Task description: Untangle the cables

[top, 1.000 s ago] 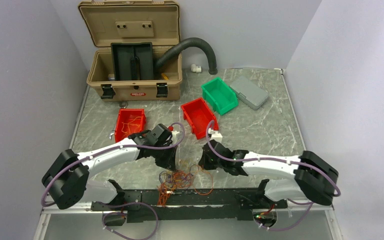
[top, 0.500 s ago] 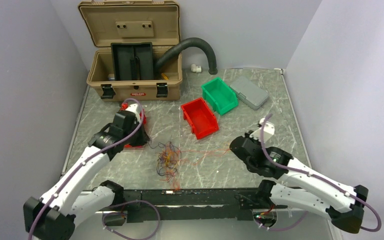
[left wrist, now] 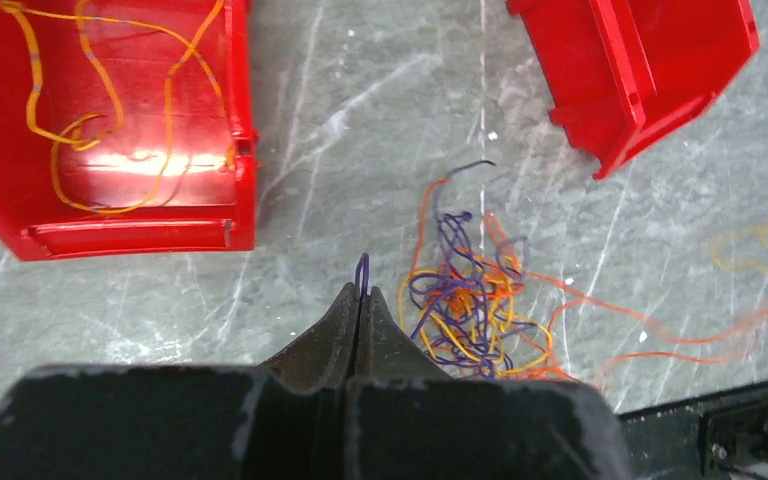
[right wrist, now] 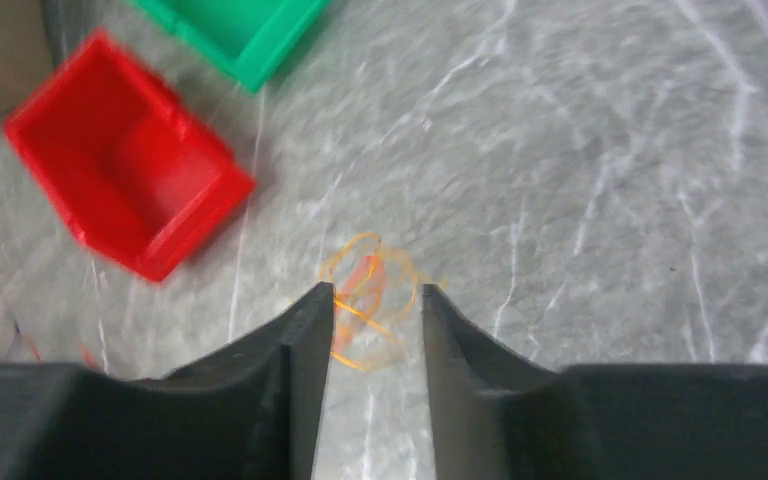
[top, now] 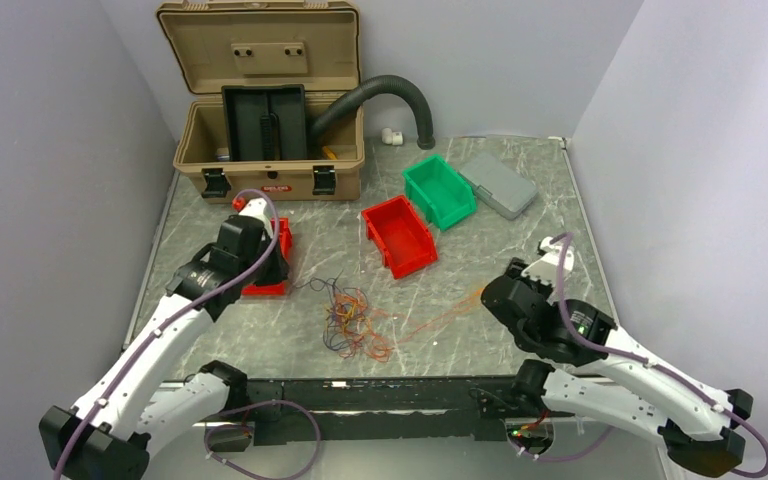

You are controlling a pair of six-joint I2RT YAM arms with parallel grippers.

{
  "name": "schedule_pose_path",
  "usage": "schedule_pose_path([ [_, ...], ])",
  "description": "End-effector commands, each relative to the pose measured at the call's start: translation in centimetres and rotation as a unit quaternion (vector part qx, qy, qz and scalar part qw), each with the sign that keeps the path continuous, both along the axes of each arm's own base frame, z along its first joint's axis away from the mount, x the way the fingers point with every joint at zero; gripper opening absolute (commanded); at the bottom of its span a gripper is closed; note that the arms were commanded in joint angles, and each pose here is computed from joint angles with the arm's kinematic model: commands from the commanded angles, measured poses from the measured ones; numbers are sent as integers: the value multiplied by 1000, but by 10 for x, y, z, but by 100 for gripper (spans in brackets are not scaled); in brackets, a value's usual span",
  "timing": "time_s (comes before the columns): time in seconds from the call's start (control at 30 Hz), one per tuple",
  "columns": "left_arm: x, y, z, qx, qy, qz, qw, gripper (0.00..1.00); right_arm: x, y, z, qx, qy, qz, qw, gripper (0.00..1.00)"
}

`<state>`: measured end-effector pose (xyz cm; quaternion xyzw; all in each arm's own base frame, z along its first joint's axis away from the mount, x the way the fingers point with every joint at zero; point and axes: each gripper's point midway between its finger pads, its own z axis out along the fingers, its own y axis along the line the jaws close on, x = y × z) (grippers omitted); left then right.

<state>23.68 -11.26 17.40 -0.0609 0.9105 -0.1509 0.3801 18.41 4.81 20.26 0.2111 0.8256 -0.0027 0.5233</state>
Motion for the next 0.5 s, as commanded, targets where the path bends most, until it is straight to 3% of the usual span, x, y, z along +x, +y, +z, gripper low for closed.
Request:
schedule_pose_path([
  [0.0,8,-28,23,-30,-32,-82,996,0,2,74,-22,5,34,203,978,63],
  [0.07,5,-38,25,-41,-27,-112,993,0,-3,88,-36,19,57,231,971,79],
  [0.3,2,-48,18,-30,-12,-143,989,3,-6,151,-59,14,116,350,929,80],
  [0.33,1,-51,18,-27,-13,-153,988,9,-5,156,-62,11,125,352,928,80],
  [0.37,0,-55,19,-24,-13,-163,986,21,-4,159,-70,3,140,350,926,79],
  [0.4,-3,-61,22,-16,-14,-178,984,39,-2,161,-74,-1,148,344,927,78],
  [0.47,-6,-68,23,7,-17,-197,980,59,4,158,-84,-10,159,316,935,77],
])
